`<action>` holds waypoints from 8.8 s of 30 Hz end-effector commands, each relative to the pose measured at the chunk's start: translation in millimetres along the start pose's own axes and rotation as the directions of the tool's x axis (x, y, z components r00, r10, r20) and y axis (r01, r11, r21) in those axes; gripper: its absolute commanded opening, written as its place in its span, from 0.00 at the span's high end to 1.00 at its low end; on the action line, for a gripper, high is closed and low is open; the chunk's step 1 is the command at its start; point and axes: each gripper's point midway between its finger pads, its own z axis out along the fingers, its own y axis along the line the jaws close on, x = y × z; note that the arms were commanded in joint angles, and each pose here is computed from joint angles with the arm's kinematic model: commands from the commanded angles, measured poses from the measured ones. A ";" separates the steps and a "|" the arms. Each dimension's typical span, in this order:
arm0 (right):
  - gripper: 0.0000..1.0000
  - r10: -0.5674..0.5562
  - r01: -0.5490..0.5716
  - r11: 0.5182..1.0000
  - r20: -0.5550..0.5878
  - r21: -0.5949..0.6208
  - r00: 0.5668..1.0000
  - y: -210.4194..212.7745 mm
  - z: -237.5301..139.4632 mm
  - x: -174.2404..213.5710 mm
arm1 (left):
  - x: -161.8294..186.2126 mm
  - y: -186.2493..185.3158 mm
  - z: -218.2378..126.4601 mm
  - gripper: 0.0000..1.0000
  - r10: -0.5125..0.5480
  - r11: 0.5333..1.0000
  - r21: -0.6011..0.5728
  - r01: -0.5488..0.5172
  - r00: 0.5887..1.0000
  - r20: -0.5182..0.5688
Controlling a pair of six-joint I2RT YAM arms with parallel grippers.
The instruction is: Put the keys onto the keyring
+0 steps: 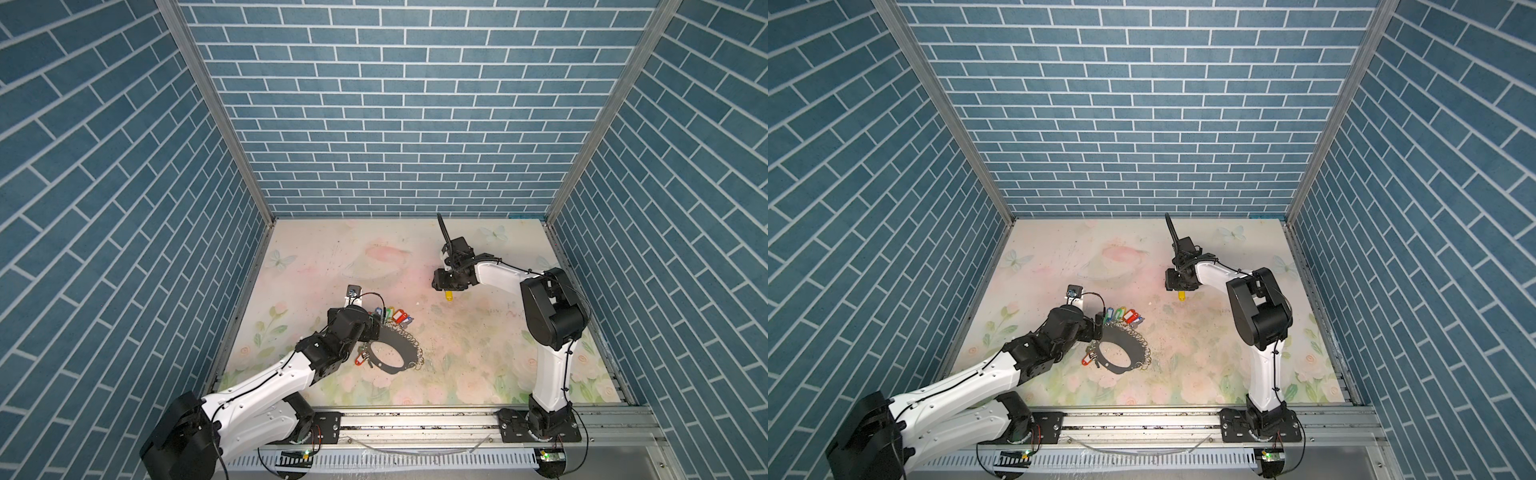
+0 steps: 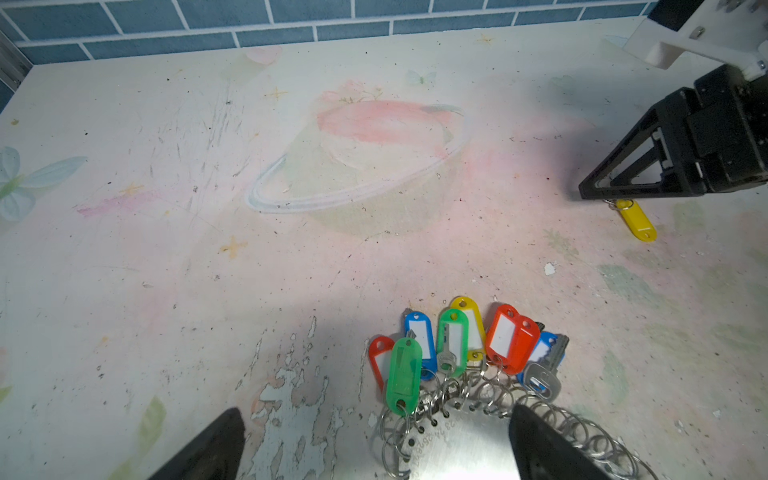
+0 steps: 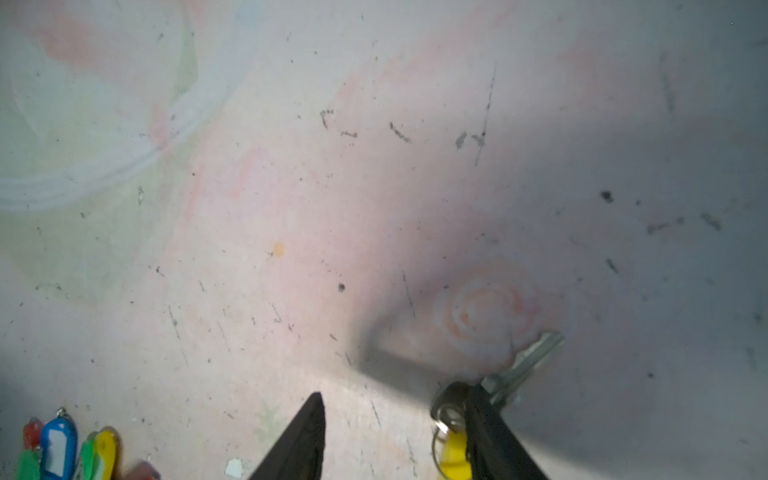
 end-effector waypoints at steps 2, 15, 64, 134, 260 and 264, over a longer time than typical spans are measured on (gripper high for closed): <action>0.47 0.042 -0.028 0.996 -0.169 0.088 0.985 -19.1 5.1 74.7 | 5.9 8.1 0.2 0.00 0.004 0.999 -0.032 -0.004 1.000 -0.010; 0.48 0.074 -0.050 0.993 -0.237 0.107 0.969 -7.8 -38.8 177.8 | 12.2 -1.8 5.9 0.00 0.015 1.000 0.002 -0.015 0.998 -0.065; 0.62 -0.332 0.218 0.887 -0.234 -0.407 0.914 144.5 -34.6 242.2 | 65.8 -71.4 78.3 0.33 -0.104 0.963 0.164 0.214 0.857 -0.506; 0.54 -0.217 0.225 0.974 0.451 0.036 0.866 -2.0 -126.9 113.0 | 77.9 -106.5 55.7 0.76 0.584 0.766 0.247 -0.593 0.483 -0.653; 0.80 -0.590 0.876 0.175 0.665 -0.449 0.459 160.8 -176.1 168.5 | 13.5 -160.9 -80.3 1.00 0.403 0.359 0.712 -0.603 0.788 0.465; 0.82 -0.606 0.872 0.161 0.651 -0.463 0.457 161.4 -172.1 174.9 | 13.8 -161.1 -80.8 1.00 0.404 0.356 0.712 -0.605 0.787 0.467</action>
